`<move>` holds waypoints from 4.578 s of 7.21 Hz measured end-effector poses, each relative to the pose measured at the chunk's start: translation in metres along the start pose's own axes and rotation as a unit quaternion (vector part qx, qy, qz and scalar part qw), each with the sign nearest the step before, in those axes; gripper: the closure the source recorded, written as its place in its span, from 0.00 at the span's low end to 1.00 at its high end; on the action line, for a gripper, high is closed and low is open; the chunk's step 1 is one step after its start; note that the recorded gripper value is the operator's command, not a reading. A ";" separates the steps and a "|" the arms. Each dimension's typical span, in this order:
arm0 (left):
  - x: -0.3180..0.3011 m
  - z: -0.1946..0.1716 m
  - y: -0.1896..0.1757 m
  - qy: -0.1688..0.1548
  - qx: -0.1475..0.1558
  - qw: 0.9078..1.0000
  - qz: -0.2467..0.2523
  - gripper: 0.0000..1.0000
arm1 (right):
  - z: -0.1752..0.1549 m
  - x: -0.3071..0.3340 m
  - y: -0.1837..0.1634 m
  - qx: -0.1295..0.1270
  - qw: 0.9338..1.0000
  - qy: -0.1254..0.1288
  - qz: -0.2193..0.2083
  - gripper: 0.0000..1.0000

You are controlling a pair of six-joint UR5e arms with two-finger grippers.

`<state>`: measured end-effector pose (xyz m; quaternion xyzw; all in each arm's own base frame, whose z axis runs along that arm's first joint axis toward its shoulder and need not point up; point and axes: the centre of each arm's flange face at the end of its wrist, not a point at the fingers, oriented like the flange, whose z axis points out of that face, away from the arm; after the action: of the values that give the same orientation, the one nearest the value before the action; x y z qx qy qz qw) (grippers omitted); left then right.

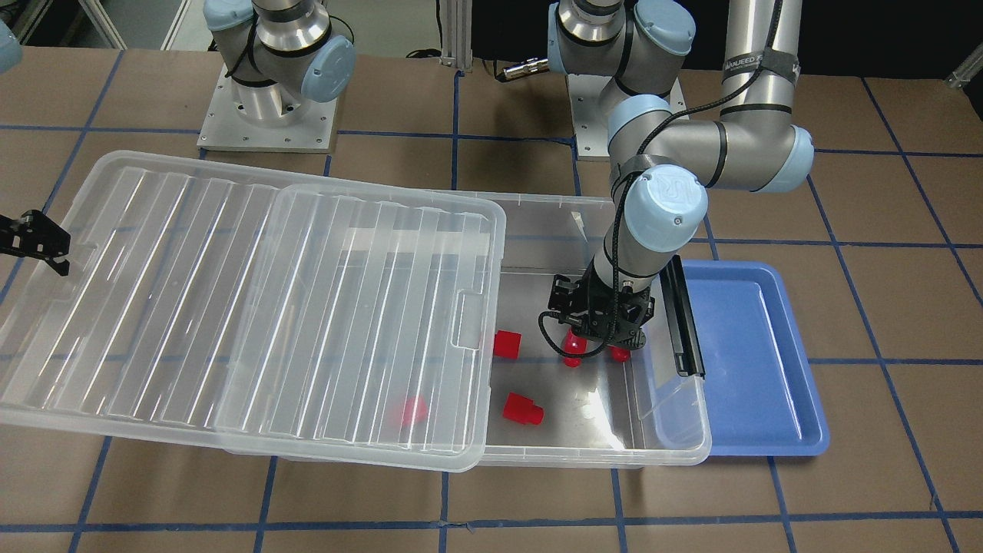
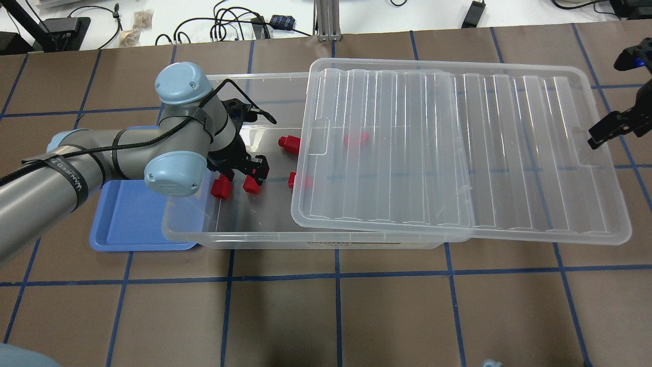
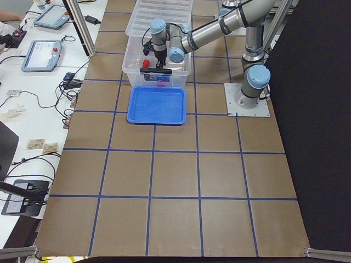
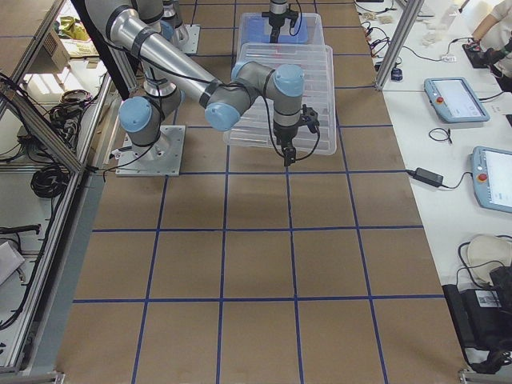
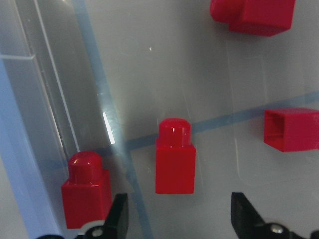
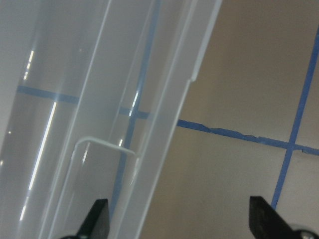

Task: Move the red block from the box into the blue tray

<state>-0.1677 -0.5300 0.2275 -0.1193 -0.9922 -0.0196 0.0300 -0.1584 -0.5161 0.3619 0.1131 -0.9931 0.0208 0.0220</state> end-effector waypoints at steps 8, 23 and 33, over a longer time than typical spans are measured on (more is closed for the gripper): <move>0.004 0.031 -0.006 0.000 -0.011 1.000 0.015 0.52 | -0.148 -0.164 -0.031 -0.010 0.991 -0.011 0.137 0.00; -0.103 -0.224 -0.002 -0.013 0.017 0.990 -0.141 1.00 | -0.149 -0.279 -0.053 0.016 0.979 0.012 0.202 0.00; -0.280 -0.032 0.028 0.030 -0.035 0.992 -0.113 1.00 | -0.149 -0.278 -0.052 0.015 0.979 0.013 0.202 0.00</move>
<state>0.1120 -0.5701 0.2422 -0.0064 -0.9967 -0.0610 0.0536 0.1303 -0.4978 0.4992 -0.0897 -0.9947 0.0407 0.0282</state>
